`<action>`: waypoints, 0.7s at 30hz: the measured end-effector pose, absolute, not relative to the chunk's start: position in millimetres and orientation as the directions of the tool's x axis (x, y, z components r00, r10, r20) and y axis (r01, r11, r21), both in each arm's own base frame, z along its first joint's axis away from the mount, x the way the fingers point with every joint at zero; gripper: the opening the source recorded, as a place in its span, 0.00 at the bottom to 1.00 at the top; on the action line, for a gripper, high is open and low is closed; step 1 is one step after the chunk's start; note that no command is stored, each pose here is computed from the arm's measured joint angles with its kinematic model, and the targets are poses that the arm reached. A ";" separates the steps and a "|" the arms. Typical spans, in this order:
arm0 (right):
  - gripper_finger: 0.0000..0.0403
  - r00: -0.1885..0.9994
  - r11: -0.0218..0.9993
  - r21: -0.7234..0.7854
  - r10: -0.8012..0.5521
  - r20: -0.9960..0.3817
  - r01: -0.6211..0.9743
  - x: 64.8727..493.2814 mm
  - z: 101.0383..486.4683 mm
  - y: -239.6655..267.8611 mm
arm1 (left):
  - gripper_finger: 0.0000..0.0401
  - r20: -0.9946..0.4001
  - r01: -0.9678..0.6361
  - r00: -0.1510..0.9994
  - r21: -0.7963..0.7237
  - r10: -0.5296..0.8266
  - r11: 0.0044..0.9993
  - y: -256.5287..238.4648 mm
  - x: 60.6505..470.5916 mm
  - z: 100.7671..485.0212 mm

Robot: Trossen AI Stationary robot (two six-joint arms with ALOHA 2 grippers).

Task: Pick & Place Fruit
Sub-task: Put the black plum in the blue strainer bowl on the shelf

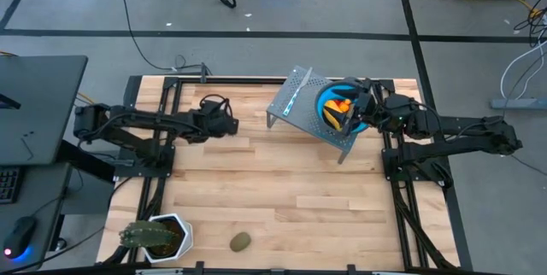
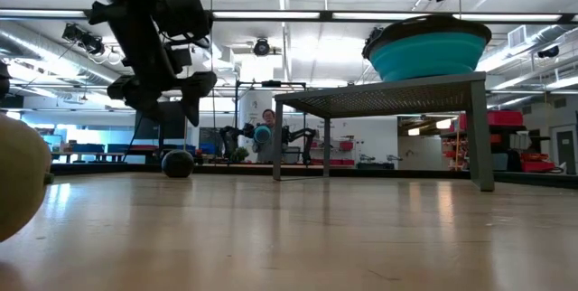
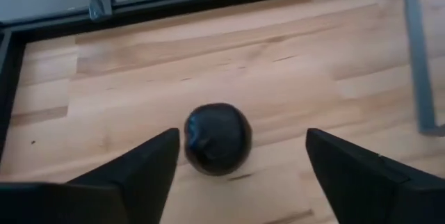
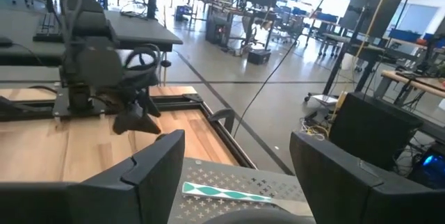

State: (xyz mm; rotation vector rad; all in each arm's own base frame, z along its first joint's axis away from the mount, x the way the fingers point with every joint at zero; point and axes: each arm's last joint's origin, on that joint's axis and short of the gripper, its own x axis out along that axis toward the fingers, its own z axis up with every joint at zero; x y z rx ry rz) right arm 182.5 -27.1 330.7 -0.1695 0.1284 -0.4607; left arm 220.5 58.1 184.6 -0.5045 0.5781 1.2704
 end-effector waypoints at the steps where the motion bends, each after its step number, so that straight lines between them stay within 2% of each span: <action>1: 0.68 0.888 0.883 -0.188 -0.451 -0.085 0.431 182.5 330.6 -27.1 | 0.83 -0.663 -0.973 0.187 -0.025 0.725 0.229 61.1 219.8 184.3; 7: 0.68 0.914 0.912 -0.159 -0.395 -0.090 0.379 183.2 330.3 -25.4 | 0.98 -0.674 -0.973 0.154 0.025 0.723 0.230 74.7 216.2 184.1; 13: 0.68 0.914 0.919 -0.137 -0.387 -0.124 0.371 182.9 326.9 -25.1 | 0.96 -0.654 -0.974 0.161 0.013 0.739 0.224 77.8 217.9 185.7; 21: 0.68 0.915 0.923 -0.107 -0.383 -0.131 0.371 182.9 326.2 -25.0 | 0.97 -0.674 -0.961 0.224 -0.033 0.704 0.275 74.3 222.7 186.3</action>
